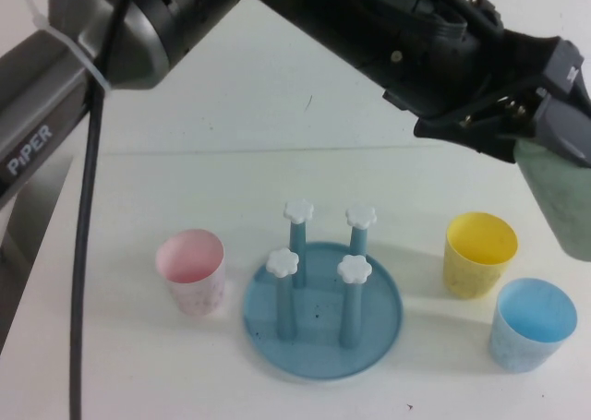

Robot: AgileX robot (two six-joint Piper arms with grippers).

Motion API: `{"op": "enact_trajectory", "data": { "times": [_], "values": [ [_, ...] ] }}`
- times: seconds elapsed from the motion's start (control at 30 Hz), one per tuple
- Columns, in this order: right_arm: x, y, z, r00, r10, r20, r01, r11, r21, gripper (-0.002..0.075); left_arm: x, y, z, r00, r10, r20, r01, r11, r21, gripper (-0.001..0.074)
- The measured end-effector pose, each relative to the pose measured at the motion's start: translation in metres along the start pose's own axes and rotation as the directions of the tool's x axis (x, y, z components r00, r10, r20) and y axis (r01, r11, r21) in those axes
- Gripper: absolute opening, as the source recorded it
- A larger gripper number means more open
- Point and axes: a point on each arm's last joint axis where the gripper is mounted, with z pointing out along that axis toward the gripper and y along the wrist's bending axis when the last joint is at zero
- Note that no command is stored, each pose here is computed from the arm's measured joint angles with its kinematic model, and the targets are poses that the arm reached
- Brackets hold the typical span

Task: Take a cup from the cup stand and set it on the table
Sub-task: Hand over the cup

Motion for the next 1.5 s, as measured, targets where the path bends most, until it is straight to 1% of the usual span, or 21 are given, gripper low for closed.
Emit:
{"op": "enact_trajectory", "data": {
  "times": [0.2,0.43,0.53,0.8,1.0,1.1,1.23,1.3,1.5],
  "values": [
    [-0.003,-0.003,0.000,0.997,0.075,0.033,-0.076,0.997,0.026,0.0512,0.015,0.002,-0.010,1.000,-0.011,-0.014,0.011,1.000,-0.001,0.0515],
    [-0.003,-0.002,0.000,0.993,0.110,0.031,-0.110,0.994,0.023,0.0512,0.017,0.001,-0.049,0.997,-0.018,0.079,0.016,1.000,0.021,0.0515],
    [0.000,-0.002,0.000,0.993,0.120,0.013,-0.120,0.993,0.012,0.0512,0.017,-0.002,-0.058,0.994,-0.017,0.104,0.015,1.000,0.024,0.0515],
    [0.016,-0.014,0.002,0.987,0.157,-0.027,-0.155,0.987,0.039,0.0512,0.017,-0.002,-0.059,0.994,-0.010,0.106,0.008,1.000,0.016,0.0515],
    [0.015,-0.013,0.002,0.985,0.170,-0.016,-0.170,0.985,0.026,0.0512,0.017,-0.003,-0.059,0.994,-0.016,0.107,0.013,1.000,0.022,0.0515],
    [0.012,-0.010,0.002,0.986,0.165,0.007,-0.165,0.986,-0.009,0.0512,0.017,-0.008,-0.057,0.994,-0.024,0.108,0.018,0.998,0.060,0.0515],
    [0.007,-0.005,0.002,0.987,0.148,0.058,-0.144,0.987,-0.069,0.0512,0.018,-0.021,-0.049,0.995,-0.033,0.096,0.018,0.989,0.147,0.0515],
    [0.005,-0.004,0.002,0.990,0.124,0.073,-0.119,0.990,-0.077,0.0512,0.019,-0.029,-0.043,0.996,-0.033,0.087,0.016,0.982,0.190,0.0515],
    [0.005,-0.003,0.002,0.993,0.094,0.078,-0.087,0.992,-0.086,0.0512,0.026,-0.053,-0.024,1.000,0.002,0.031,-0.010,0.967,0.253,0.0515]
  ]
}}
